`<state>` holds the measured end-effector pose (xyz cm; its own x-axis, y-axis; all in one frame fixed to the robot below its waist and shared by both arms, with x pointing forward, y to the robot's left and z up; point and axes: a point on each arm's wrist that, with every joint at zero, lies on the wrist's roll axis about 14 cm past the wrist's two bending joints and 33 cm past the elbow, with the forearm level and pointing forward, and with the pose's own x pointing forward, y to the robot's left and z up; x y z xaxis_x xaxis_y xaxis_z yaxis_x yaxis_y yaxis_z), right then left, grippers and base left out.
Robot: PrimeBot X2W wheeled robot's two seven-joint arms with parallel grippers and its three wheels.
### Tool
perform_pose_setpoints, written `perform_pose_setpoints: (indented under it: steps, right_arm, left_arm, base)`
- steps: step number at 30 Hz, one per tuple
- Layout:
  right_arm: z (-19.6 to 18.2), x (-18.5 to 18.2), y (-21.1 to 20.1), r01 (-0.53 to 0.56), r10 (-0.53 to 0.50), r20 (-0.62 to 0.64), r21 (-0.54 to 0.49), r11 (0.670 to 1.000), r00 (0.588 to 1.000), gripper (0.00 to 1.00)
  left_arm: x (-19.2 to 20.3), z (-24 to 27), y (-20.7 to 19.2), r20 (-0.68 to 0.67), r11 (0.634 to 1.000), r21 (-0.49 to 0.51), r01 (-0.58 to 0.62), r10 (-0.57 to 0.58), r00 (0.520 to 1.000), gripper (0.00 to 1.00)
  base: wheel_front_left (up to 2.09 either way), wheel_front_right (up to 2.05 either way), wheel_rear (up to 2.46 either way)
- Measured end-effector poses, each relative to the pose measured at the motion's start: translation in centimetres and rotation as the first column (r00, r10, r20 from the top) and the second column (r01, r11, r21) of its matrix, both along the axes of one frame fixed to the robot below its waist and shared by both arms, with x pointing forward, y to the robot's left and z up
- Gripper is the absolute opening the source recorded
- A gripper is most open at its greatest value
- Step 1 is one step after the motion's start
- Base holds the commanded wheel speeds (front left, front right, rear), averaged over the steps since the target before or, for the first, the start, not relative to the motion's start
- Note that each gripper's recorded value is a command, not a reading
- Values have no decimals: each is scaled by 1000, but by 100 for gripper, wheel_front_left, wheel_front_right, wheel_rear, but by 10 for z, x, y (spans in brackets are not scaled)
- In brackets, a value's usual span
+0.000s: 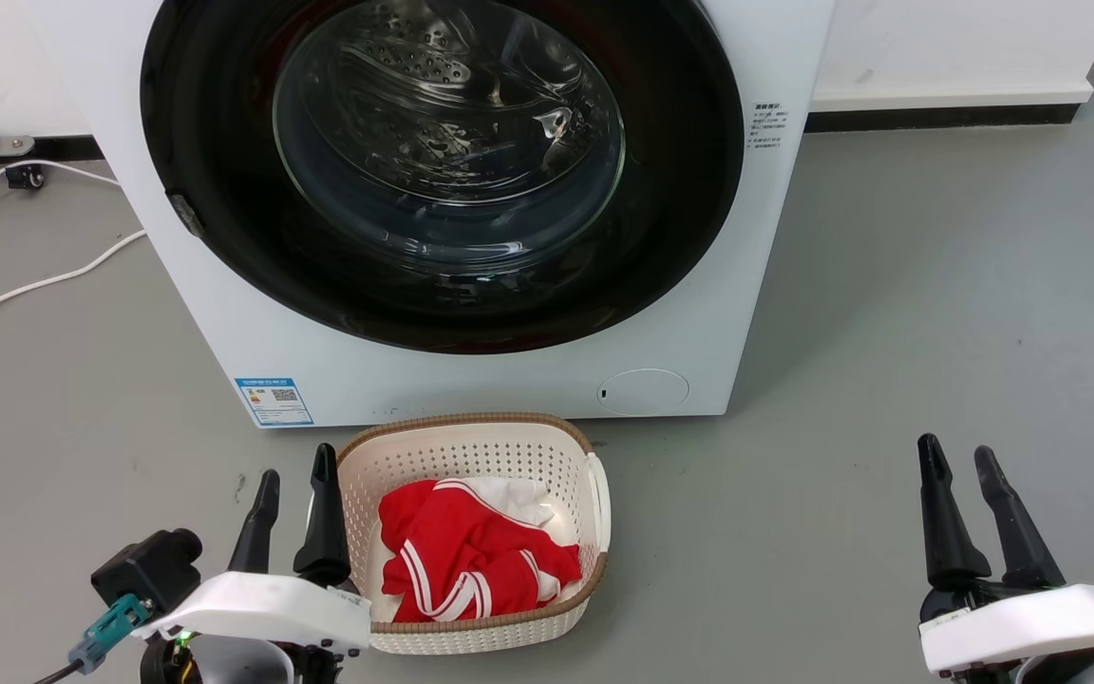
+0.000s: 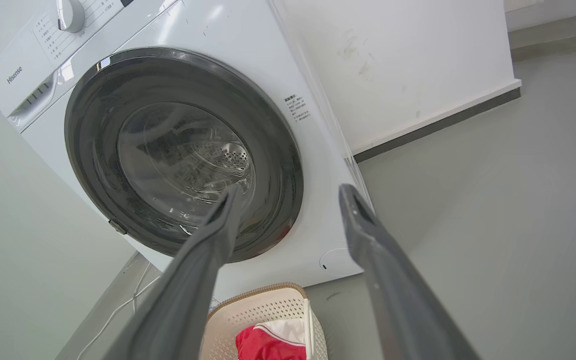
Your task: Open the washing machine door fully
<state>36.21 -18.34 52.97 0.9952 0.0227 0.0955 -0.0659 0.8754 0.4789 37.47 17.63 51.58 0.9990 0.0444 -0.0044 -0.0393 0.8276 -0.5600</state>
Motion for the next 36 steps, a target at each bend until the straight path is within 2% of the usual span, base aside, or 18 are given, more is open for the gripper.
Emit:
perform_pose_setpoints:
  steps: [16,36]
  right_arm:
    - [9,-5,6,0,9,51,-187,982,999,100]
    - [9,-12,5,22,5,75,-359,933,997,100]
  left_arm:
    - [-3,14,-4,56,979,205,-18,7,998,100]
    - [-8,16,-9,92,920,391,-32,-5,996,100]
  base:
    - [0,0,0]
    - [0,0,0]
